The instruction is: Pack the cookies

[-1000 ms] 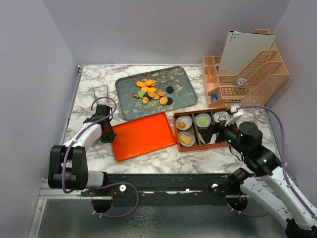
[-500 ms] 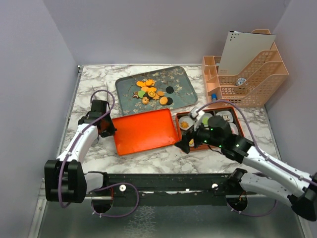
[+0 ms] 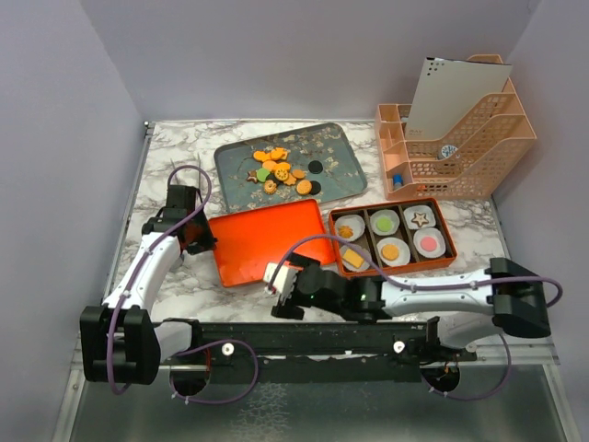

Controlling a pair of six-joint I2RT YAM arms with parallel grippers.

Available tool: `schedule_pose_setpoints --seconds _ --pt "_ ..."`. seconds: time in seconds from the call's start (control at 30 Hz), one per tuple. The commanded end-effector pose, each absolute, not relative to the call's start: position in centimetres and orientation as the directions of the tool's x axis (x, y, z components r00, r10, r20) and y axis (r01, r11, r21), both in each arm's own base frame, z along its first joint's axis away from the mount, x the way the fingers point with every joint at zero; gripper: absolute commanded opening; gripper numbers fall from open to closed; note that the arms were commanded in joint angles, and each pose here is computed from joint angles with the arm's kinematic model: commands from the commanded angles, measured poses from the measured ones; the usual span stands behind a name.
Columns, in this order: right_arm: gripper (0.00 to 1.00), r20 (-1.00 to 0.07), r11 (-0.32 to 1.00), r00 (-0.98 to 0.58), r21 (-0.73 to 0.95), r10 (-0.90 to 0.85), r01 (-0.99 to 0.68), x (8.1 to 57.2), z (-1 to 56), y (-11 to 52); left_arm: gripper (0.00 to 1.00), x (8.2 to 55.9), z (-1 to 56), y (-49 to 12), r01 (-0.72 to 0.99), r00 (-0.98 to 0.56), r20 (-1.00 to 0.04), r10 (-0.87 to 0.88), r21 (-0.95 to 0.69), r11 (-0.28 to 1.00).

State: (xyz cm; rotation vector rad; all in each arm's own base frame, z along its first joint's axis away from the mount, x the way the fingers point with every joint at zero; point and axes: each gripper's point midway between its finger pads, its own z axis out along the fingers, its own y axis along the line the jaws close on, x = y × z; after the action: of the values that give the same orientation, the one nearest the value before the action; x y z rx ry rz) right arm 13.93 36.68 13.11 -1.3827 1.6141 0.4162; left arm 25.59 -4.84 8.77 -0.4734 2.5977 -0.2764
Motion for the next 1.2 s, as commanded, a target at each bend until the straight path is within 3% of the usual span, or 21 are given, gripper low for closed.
schedule_pose_setpoints --seconds 0.0,0.37,0.83,1.0,1.17 --pt "0.99 -0.689 0.314 0.279 -0.601 -0.669 -0.735 16.0 14.2 38.4 0.00 26.4 11.3 -6.9 -0.207 -0.812 -0.444 -0.379 -0.388 0.898" --pt "0.94 -0.448 0.213 0.390 -0.831 -0.804 -0.515 16.9 9.5 40.4 0.00 26.2 11.8 -7.9 -0.168 -0.822 -0.434 -0.369 -0.435 0.885" --pt "0.67 -0.274 0.225 0.438 -0.961 -0.856 -0.160 19.2 8.6 40.3 0.00 26.0 12.0 -8.6 -0.149 -0.830 -0.420 -0.367 -0.467 0.872" --pt "0.47 -0.250 0.245 0.443 -0.967 -0.861 -0.070 19.4 9.6 39.9 0.00 26.0 12.3 -8.8 -0.143 -0.830 -0.421 -0.366 -0.474 0.869" --pt "0.18 -0.281 0.281 0.458 -0.957 -0.843 -0.071 19.2 12.0 40.1 0.03 26.1 13.7 -8.9 -0.118 -0.815 -0.450 -0.364 -0.486 0.866"
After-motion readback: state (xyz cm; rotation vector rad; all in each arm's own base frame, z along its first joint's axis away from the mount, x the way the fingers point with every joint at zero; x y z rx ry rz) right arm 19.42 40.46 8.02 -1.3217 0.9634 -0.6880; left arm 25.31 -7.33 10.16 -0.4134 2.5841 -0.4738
